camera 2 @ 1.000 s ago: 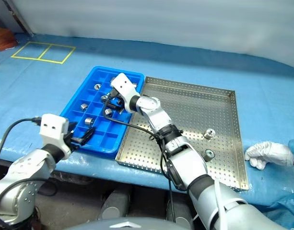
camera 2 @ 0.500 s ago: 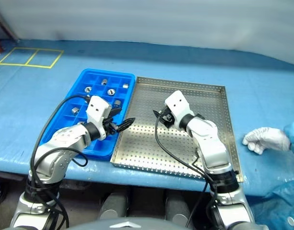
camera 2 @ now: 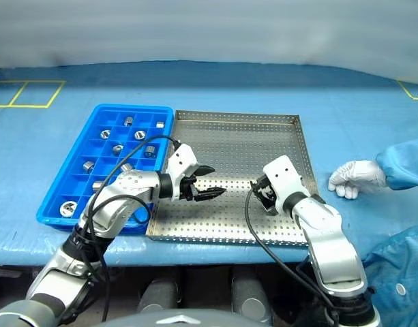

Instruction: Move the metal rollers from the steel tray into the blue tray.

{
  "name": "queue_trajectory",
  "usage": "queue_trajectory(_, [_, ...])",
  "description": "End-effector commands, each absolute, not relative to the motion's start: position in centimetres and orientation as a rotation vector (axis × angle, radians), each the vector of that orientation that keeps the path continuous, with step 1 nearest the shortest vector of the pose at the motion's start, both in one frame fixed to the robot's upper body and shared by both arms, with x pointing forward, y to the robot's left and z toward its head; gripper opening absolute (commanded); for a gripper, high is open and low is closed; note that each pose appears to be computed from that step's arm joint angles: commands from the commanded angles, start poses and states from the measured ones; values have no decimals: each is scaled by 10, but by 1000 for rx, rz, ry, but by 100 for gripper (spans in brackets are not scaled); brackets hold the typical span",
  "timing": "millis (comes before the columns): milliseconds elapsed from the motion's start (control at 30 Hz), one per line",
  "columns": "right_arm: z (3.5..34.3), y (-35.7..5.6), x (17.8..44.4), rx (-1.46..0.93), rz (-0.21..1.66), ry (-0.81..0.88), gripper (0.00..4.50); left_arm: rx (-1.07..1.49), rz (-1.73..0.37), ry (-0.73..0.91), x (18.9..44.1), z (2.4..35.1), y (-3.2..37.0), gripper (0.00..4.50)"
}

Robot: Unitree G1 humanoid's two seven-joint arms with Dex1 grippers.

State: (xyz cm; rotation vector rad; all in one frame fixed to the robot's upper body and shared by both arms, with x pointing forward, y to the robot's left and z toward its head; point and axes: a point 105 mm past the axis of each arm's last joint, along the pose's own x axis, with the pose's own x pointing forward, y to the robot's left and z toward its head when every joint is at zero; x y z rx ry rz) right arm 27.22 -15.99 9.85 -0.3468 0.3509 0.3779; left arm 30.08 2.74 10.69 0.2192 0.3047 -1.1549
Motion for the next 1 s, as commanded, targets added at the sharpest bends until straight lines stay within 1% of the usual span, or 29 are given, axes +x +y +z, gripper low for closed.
queue_trajectory(33, [98,-167,262,-307,337,364,383,233,-1185,263,300,113,21,371])
queue_trajectory(233, [76,-178,256,-229,281,452,383,222,-1209,268,298,111,17,371])
queue_trajectory(433, [67,-180,261,-159,264,473,383,232,-1205,269,297,110,18,371])
queue_trajectory(567, [58,-180,263,-155,264,505,383,233,-1185,269,298,110,21,371])
queue_trajectory(1000, [58,-176,265,-158,280,502,383,239,-1157,272,300,109,26,371])
